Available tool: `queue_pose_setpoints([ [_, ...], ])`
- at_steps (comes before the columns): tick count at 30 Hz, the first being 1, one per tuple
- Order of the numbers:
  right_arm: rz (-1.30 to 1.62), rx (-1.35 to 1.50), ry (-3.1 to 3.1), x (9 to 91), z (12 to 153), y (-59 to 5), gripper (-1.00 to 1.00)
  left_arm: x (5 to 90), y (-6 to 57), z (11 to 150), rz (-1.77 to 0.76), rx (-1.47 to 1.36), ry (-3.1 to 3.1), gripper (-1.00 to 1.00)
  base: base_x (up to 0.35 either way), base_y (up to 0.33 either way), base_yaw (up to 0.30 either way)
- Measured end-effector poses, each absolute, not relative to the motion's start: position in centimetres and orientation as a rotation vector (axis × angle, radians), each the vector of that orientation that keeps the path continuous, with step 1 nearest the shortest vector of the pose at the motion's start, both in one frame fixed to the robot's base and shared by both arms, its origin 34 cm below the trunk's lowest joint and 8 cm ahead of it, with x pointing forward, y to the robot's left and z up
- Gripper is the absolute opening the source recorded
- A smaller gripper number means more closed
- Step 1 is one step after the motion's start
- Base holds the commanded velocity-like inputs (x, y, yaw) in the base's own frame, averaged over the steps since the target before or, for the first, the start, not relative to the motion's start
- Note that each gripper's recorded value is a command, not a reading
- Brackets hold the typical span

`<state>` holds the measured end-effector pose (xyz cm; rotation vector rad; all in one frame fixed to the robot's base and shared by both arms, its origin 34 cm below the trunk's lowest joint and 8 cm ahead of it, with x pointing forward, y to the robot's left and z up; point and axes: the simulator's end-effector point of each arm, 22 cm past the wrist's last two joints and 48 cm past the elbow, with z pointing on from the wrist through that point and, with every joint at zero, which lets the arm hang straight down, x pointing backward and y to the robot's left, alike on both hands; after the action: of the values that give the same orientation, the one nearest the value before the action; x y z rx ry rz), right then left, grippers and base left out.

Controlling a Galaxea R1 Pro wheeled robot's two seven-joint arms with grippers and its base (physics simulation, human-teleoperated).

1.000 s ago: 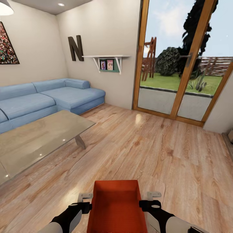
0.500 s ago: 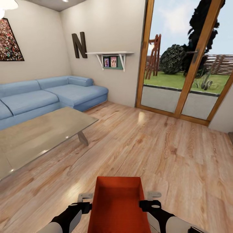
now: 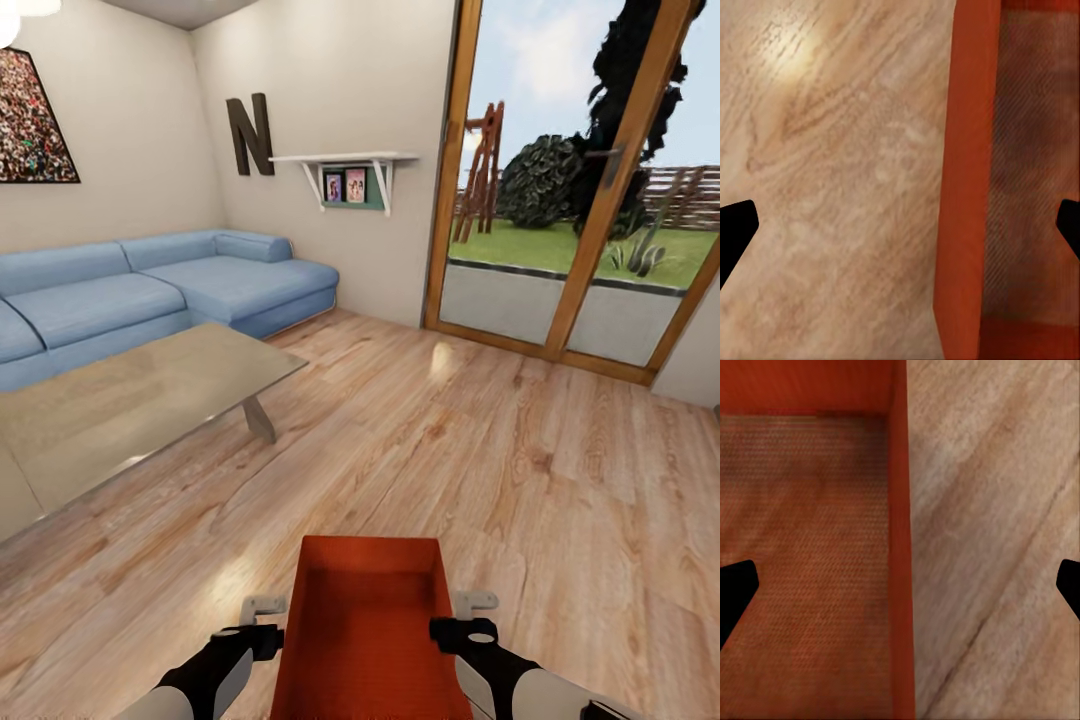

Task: Move the two storage containers from the living room to the garage. In the garage, place one container on the floor and stack the other container on top of it (either order is fine).

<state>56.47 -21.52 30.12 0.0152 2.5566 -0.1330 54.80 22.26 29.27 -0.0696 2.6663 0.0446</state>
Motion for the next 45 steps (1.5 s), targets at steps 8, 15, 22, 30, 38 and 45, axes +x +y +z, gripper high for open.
queue_pose_setpoints([
  [8, -0.134, 0.015, 2.566, 55.7, 27.8, -21.6, 1.00, 54.0, 22.3, 27.0, 0.045, -0.071, 2.678, 1.00, 0.000, 0.000, 0.068],
  [15, -0.132, 0.013, 2.573, 55.4, 26.9, -21.5, 1.00, 53.7, 22.1, 26.0, 0.043, -0.071, 2.683, 1.00, 0.000, 0.000, 0.037],
  [22, -0.127, 0.012, 2.573, 55.4, 26.8, -21.5, 1.00, 53.7, 22.0, 26.0, 0.040, -0.072, 2.685, 1.00, 0.000, 0.000, 0.002],
  [30, -0.126, 0.012, 2.574, 55.4, 26.8, -21.4, 1.00, 53.7, 22.1, 26.0, 0.041, -0.072, 2.685, 1.00, 0.000, 0.000, 0.000],
  [38, -0.126, 0.012, 2.575, 55.3, 26.7, -21.4, 1.00, 53.6, 22.1, 25.9, 0.040, -0.072, 2.688, 1.00, 0.000, 0.000, 0.000],
  [45, -0.126, 0.011, 2.587, 55.0, 26.2, -21.4, 1.00, 53.2, 22.1, 25.4, 0.041, -0.072, 2.699, 1.00, 0.000, 0.000, 0.000],
])
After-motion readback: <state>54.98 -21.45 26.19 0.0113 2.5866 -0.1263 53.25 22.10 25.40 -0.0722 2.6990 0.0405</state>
